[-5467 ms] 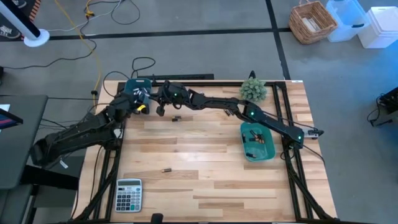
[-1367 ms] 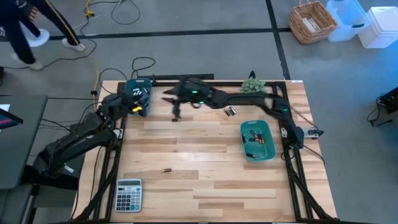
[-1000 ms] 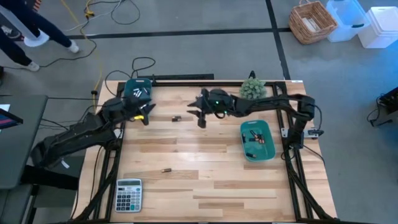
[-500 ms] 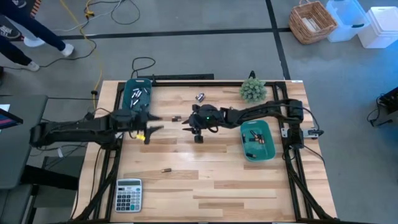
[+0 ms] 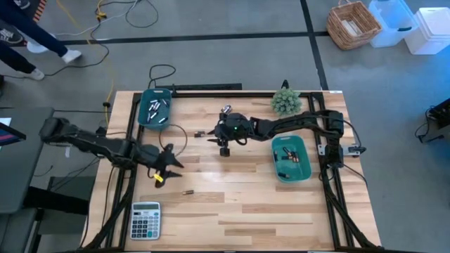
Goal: Sort batteries
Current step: Put the brown-block battery into the green bin
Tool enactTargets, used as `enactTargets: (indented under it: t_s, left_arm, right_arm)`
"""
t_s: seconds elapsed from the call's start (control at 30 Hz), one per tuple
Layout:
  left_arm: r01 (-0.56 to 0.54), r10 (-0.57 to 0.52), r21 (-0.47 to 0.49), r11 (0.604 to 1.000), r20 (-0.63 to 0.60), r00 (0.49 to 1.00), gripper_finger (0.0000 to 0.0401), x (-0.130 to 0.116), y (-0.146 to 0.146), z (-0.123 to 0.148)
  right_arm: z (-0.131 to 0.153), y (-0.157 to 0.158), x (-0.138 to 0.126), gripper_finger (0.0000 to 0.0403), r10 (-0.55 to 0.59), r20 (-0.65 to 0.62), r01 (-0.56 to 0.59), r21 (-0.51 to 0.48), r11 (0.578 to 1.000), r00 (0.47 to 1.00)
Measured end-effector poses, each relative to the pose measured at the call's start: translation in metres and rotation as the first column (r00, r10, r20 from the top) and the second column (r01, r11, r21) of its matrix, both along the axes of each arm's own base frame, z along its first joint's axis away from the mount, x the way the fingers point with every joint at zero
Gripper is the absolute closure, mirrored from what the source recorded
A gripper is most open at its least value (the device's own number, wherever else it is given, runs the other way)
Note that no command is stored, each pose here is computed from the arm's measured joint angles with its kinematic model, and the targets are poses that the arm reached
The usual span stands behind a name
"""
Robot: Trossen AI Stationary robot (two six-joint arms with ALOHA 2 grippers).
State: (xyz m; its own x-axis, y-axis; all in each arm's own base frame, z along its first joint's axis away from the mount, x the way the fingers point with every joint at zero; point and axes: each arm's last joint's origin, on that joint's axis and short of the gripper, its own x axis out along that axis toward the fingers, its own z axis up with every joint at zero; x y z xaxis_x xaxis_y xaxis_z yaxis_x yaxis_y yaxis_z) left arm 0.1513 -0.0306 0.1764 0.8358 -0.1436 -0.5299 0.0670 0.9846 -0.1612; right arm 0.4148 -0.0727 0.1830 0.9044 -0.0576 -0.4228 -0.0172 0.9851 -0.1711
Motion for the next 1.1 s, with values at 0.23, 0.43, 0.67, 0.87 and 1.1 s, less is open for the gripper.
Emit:
enactTargets:
  t_s: [0.23,0.43,0.67,0.87,1.1]
  left_arm:
    - [0.037,-0.043,-0.056,0.998,-0.112,0.993,0.0228,0.012,-0.031,-0.007]
    - [0.023,-0.032,-0.045,0.999,-0.200,0.979,0.0228,0.026,-0.052,-0.017]
    - [-0.020,0.004,-0.057,0.998,-0.262,0.965,0.0228,0.038,-0.066,-0.035]
    - [-0.025,0.001,-0.078,0.997,-0.289,0.957,0.0228,0.043,-0.076,-0.050]
    - [-0.079,0.065,-0.030,0.996,-0.326,0.943,0.0233,0.047,-0.078,-0.066]
  right_arm:
    - [0.009,-0.017,-0.005,0.0262,-0.034,0.019,0.035,-0.025,0.999,0.999]
    - [0.015,-0.031,-0.011,0.0262,-0.067,0.025,0.068,-0.032,0.997,0.997]
    - [0.014,-0.034,-0.014,0.0262,-0.078,-0.004,0.078,-0.022,0.997,0.997]
    - [0.012,-0.032,-0.014,0.0262,-0.074,-0.021,0.074,-0.018,0.997,0.997]
    - [0.012,-0.029,-0.013,0.0262,-0.068,-0.024,0.067,-0.014,0.998,0.997]
